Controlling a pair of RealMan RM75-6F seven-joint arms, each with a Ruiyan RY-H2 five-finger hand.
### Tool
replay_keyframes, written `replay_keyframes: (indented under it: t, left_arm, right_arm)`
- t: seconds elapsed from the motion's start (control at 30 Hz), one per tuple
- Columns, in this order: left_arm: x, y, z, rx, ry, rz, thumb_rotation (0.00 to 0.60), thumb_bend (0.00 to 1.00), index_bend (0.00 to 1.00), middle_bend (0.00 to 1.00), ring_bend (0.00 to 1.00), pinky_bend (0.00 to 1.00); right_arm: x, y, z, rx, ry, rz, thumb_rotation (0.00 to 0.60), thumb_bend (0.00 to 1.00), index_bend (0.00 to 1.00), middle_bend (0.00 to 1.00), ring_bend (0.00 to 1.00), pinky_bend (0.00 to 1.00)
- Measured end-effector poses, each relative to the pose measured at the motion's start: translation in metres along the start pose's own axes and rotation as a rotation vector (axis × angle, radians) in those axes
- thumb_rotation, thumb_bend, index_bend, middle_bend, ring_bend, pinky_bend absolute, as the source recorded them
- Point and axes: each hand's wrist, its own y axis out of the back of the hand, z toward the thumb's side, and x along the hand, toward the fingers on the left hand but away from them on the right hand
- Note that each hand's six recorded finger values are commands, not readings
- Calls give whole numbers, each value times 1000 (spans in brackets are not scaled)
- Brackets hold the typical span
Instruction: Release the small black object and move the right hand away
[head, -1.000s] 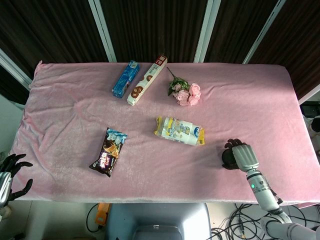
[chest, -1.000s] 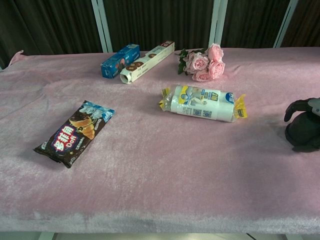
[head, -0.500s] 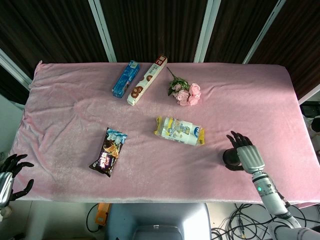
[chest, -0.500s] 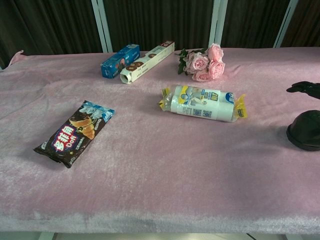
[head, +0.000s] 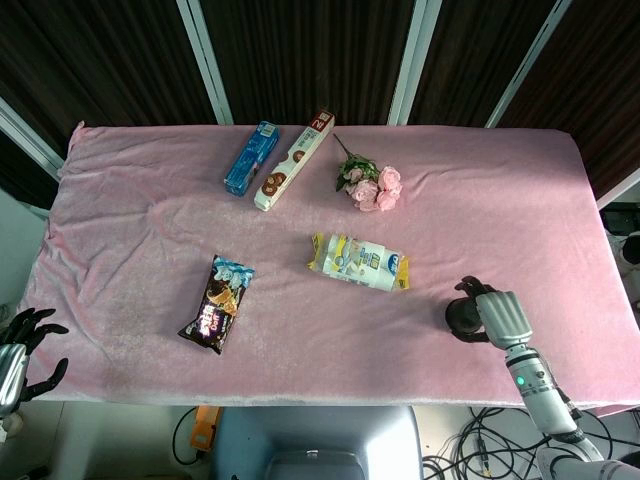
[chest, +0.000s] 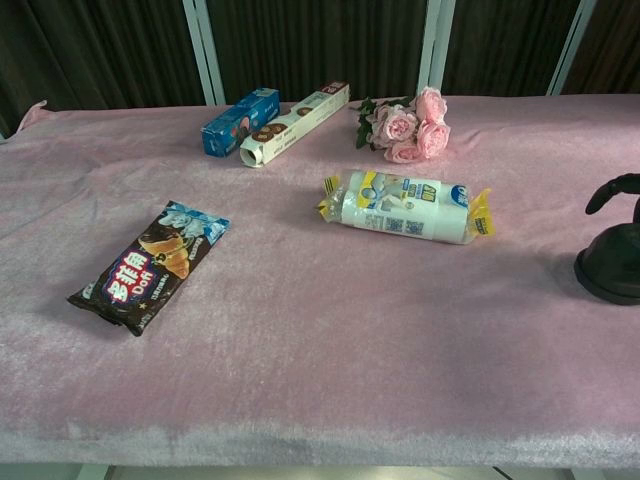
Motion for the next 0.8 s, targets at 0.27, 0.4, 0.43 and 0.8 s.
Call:
replay_keyframes:
  t: [0.27, 0.4, 0.43, 0.8]
  left_arm:
    - [0, 1, 0, -4, -2, 2, 600, 357, 371, 161, 71, 249]
    - [0, 1, 0, -6, -2, 4, 600, 357, 371, 161, 72, 249]
    - [0, 1, 0, -6, -1, 4, 600, 357, 371, 161, 72, 249]
    - [0, 2, -1, -10, 0, 5, 600, 357, 371, 161, 72, 248]
  right_arm:
    - [-2, -3, -2, 22, -18, -2, 600, 122, 523, 426, 572, 808]
    - [-3, -2, -2, 28, -26, -12, 600, 122, 607, 467, 614, 833]
    - [-3, -2, -2, 28, -27, -18, 600, 122, 644, 487, 629, 845]
    - [-1, 13, -2, -22, -26, -138, 600, 122, 736, 538, 662, 870]
